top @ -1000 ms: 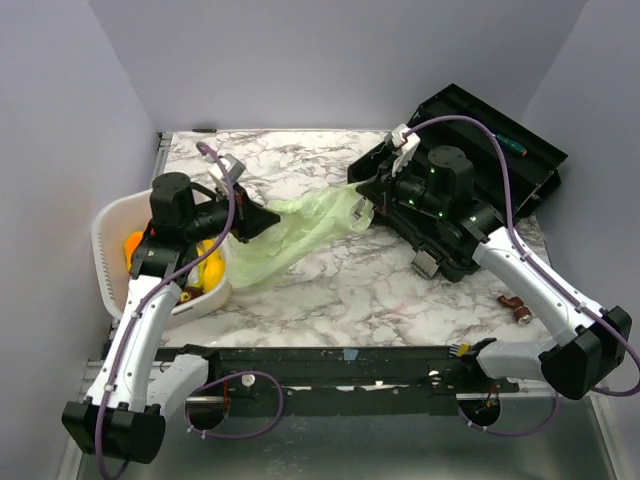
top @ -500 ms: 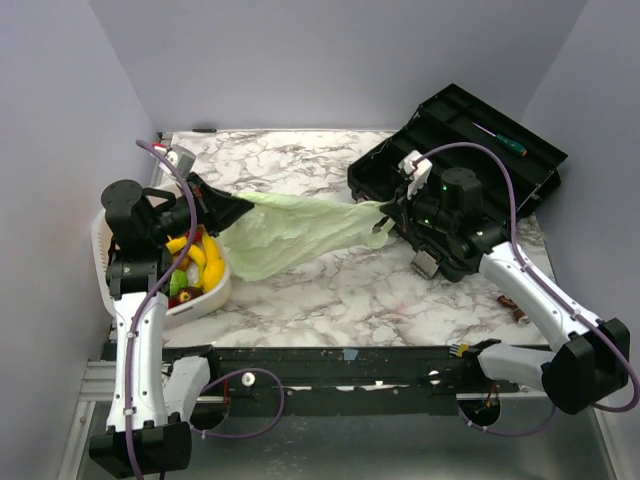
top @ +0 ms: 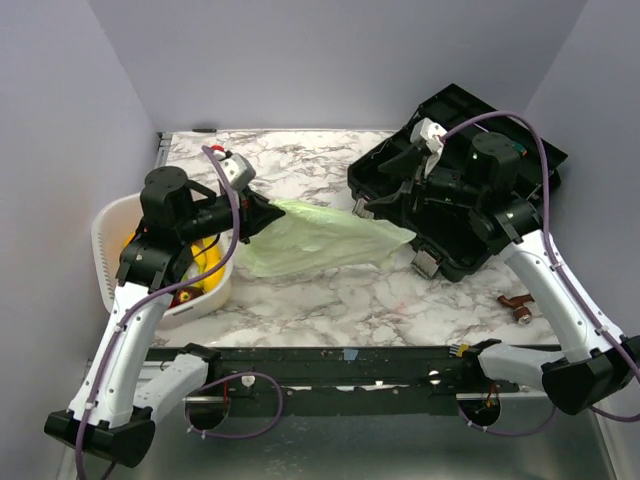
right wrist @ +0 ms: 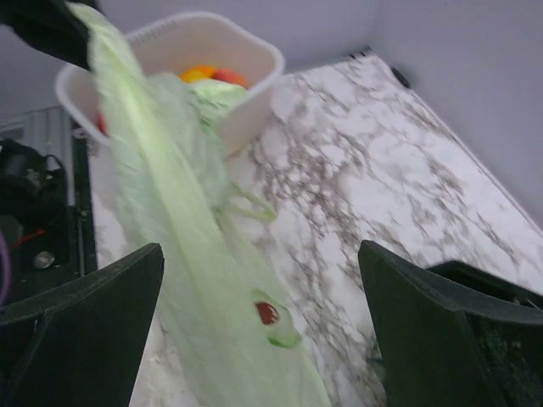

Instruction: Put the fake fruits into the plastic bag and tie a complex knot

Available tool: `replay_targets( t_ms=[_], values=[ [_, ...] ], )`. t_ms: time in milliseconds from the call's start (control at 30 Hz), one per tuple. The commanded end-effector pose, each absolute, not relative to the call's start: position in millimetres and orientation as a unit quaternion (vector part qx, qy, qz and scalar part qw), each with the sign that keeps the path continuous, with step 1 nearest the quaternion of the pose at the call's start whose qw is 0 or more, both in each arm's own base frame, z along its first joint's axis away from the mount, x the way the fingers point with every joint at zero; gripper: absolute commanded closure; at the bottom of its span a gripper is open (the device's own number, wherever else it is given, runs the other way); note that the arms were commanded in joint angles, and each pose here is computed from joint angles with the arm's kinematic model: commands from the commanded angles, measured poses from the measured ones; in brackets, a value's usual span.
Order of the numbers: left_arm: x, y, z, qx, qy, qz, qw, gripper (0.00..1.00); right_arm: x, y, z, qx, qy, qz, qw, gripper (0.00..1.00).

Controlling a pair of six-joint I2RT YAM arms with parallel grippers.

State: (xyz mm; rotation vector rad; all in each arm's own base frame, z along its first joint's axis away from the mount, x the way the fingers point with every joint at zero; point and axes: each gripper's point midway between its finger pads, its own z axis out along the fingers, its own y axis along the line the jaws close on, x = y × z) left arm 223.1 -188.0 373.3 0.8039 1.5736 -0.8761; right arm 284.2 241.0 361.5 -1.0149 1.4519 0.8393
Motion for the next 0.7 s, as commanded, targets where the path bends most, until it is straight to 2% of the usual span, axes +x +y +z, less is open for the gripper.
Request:
replay_targets(
  t_ms=[0,133,233,267,300,333,400,433,467,533,567,600,667],
  values=[
    [229.7,-200.9,365.6,0.395,0.661,-0.320,0.553,1.00,239.7,290.5,372.7,-0.495,0.554,0.420,0.521,0.00],
    [222.8,-227.3,367.3,0.430,0.653,-0.332,0.528,1.00,219.1,337.4,356.0,-0.538,0.535,0.415,0.503,0.00],
    [210.0,-238.7,377.7,0.447,0.632,-0.369,0.514,1.00,225.2,353.4,336.6,-0.542,0.547,0.395,0.501,0.00],
    [204.6,-241.3,382.0,0.453,0.623,-0.382,0.511,1.00,228.8,355.1,326.3,-0.542,0.554,0.390,0.497,0.03],
    [200.1,-242.6,386.7,0.454,0.617,-0.393,0.509,1.00,232.4,355.1,319.0,-0.540,0.561,0.383,0.496,0.11],
    [197.4,-242.3,391.6,0.454,0.613,-0.397,0.511,1.00,233.8,353.7,309.4,-0.541,0.569,0.378,0.491,0.24],
    [190.8,-236.2,405.4,0.451,0.602,-0.411,0.515,1.00,233.3,346.4,290.4,-0.549,0.580,0.359,0.483,0.66],
    [191.6,-227.9,414.3,0.440,0.599,-0.417,0.523,0.99,232.3,340.6,284.8,-0.551,0.582,0.349,0.486,0.82],
    [193.1,-218.9,422.3,0.421,0.602,-0.427,0.528,0.90,231.3,334.3,277.2,-0.551,0.586,0.337,0.489,0.98],
    [200.7,-195.7,430.7,0.382,0.609,-0.443,0.536,0.55,225.6,323.2,276.2,-0.552,0.577,0.325,0.507,0.99],
    [208.5,-182.0,429.2,0.359,0.619,-0.439,0.544,0.32,220.8,318.1,280.6,-0.554,0.565,0.321,0.520,0.99],
    [216.8,-168.5,424.6,0.338,0.631,-0.429,0.551,0.21,217.1,314.1,289.1,-0.555,0.549,0.318,0.538,0.99],
    [229.1,-147.3,407.2,0.314,0.653,-0.413,0.551,0.09,207.6,308.3,301.3,-0.565,0.505,0.312,0.573,0.99]
  ],
)
